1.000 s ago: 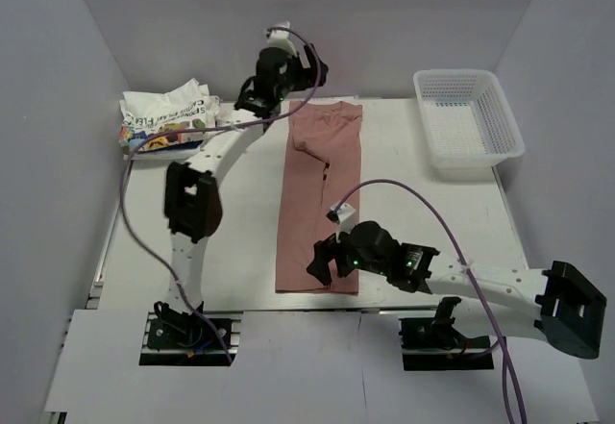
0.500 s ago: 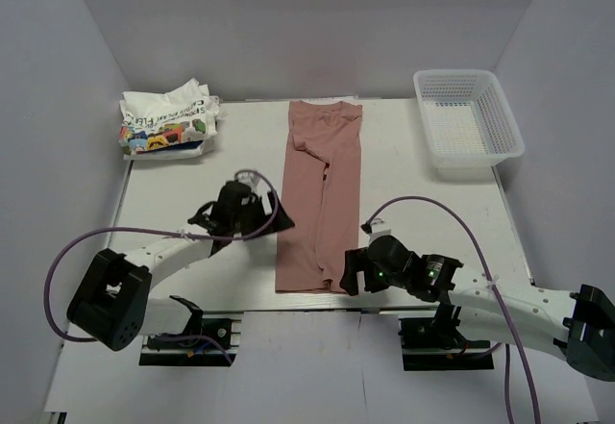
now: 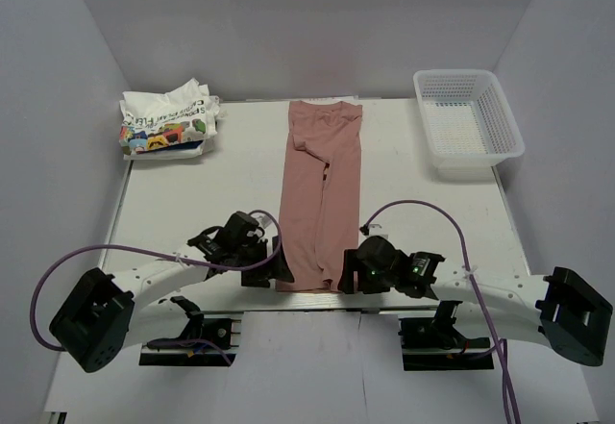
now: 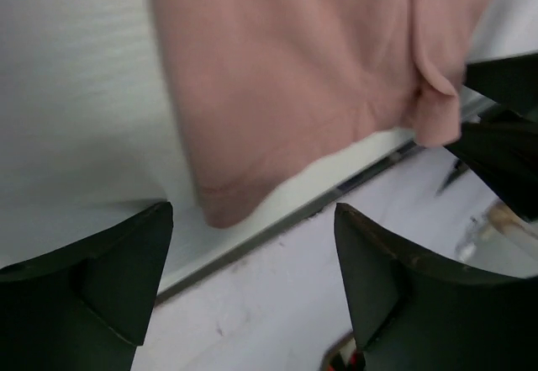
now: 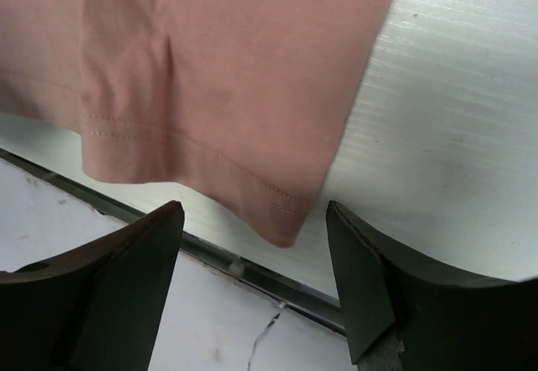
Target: Fold and stack the t-shirts
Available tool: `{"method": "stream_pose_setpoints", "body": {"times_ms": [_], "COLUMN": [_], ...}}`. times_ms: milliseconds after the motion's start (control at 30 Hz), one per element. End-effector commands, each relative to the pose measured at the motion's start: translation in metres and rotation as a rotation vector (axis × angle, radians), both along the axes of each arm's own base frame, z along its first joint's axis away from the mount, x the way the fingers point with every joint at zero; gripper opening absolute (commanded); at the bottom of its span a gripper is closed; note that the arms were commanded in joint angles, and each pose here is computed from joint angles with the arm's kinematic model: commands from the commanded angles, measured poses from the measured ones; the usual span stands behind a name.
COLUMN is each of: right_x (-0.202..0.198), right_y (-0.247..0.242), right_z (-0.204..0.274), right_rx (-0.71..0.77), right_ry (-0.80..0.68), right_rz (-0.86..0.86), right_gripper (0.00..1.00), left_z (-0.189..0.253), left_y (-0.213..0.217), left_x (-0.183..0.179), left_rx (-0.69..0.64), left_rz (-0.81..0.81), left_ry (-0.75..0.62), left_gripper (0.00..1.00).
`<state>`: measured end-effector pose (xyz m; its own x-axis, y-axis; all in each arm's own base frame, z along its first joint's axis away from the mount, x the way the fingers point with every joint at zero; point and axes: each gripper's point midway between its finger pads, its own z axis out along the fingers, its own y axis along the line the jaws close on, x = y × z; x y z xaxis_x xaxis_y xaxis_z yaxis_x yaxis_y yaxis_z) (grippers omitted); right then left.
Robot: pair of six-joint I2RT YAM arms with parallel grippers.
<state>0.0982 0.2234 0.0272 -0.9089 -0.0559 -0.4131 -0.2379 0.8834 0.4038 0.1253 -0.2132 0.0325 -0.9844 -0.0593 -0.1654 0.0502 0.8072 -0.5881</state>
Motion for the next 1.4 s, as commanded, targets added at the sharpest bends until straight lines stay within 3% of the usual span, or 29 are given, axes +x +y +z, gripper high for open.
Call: {"method": "stream_pose_setpoints", "body": {"times_ms": [0, 133, 200, 333, 400, 467, 567, 733, 967, 1200, 1367], "right_x": [-0.004, -0.005, -0.006, -0.003, -0.004, -0.011, -0.021, -0.035, -0.037, 0.001, 0.041], "right_y": [-0.006, -0.009, -0.011, -0.016, -0.021, -0.024, -0.028, -0.043, -0.032, 0.002, -0.003], "right_z": [-0.014, -0.016, -0.016, -0.017, -0.020, -0.024, -0.026, -0.024, -0.005, 0.028, 0.053], "right_rx": [-0.007, -0.009, -0.006, -0.004, -0.014, -0.020, -0.014, -0.043, -0.034, 0.006, -0.025], "right_ry": [0.047, 0.051, 0.054, 0.042, 0.049, 0.068, 0.111, 0.158, 0.112, -0.059, -0.195], "right_rz": [-0.057, -0.075, -0.088, -0.129, -0.145, -0.128, -0.118, -0.122, 0.043, 0.084, -0.082], "right_gripper": [0.74, 0.64, 0.51, 0.26, 0.19, 0.00, 0.00, 0.00, 0.00, 0.00, 0.00], "left_z": [-0.017, -0.023, -0.024, -0.037, -0.041, -0.043, -0.045, -0.038, 0.003, 0.026, 0.052], "left_y": [0.006, 0.002, -0.004, -0.001, -0.003, -0.005, -0.003, 0.011, -0.016, -0.045, -0.054], "left_x": [-0.024, -0.024, -0.030, -0.038, -0.037, -0.037, -0.043, -0.046, -0.023, -0.016, 0.030], "left_rx": [0.053, 0.070, 0.060, 0.109, 0.128, 0.138, 0.183, 0.247, 0.109, -0.014, 0.031], "left_rz": [-0.052, -0.070, -0.106, -0.126, -0.132, -0.153, -0.169, -0.139, -0.152, -0.269, -0.202], "left_ry": [0.083, 0.069, 0.074, 0.099, 0.105, 0.107, 0.127, 0.110, -0.052, -0.142, -0.291], "left_gripper": [0.86, 0.80, 0.76, 0.51, 0.44, 0.29, 0.00, 0.00, 0.00, 0.00, 0.00]}}
